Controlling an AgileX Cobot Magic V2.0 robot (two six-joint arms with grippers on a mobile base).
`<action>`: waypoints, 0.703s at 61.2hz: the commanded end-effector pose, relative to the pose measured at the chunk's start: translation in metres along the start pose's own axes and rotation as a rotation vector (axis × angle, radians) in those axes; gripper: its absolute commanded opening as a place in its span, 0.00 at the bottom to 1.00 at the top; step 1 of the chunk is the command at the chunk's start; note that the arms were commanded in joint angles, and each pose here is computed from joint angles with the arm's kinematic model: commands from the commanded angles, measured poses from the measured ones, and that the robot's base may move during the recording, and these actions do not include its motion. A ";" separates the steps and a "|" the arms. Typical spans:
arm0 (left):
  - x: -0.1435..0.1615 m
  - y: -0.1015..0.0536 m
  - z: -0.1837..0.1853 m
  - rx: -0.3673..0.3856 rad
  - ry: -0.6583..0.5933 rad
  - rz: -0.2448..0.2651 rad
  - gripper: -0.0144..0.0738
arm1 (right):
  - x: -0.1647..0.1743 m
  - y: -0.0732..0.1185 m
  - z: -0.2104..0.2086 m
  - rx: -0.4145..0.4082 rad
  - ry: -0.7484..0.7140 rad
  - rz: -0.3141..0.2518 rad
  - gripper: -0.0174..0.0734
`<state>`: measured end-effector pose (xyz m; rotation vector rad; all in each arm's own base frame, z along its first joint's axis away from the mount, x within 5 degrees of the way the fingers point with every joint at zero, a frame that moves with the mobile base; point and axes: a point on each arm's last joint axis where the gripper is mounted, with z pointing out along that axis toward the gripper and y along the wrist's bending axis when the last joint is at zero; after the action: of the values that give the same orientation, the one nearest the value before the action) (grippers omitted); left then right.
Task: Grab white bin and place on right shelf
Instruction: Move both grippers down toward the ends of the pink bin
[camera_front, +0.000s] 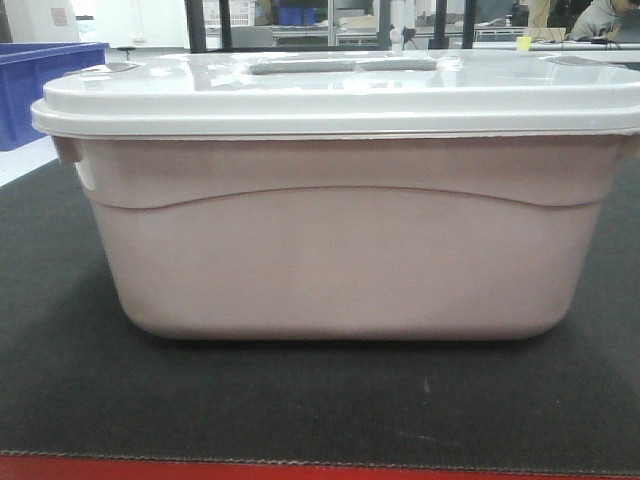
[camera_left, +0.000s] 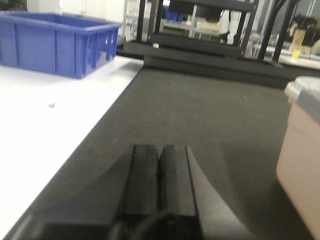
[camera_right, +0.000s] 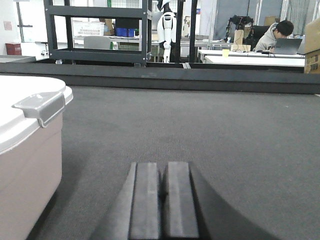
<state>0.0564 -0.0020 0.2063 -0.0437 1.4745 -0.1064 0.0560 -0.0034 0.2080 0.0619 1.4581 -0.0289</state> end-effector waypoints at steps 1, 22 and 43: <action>-0.016 -0.002 -0.002 0.018 -0.170 -0.008 0.03 | -0.012 0.000 -0.002 0.004 -0.130 -0.005 0.28; -0.135 -0.011 -0.011 -0.013 -0.147 0.082 0.04 | -0.123 0.003 -0.018 -0.004 -0.373 0.018 0.28; -0.182 -0.019 0.051 -0.001 0.135 -0.070 0.47 | -0.162 0.004 0.041 0.000 -0.154 0.020 0.58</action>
<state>0.0718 -0.0025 0.3770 -0.0616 1.6293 -0.1125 0.0628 -0.0036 0.3592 0.0703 1.3198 -0.0083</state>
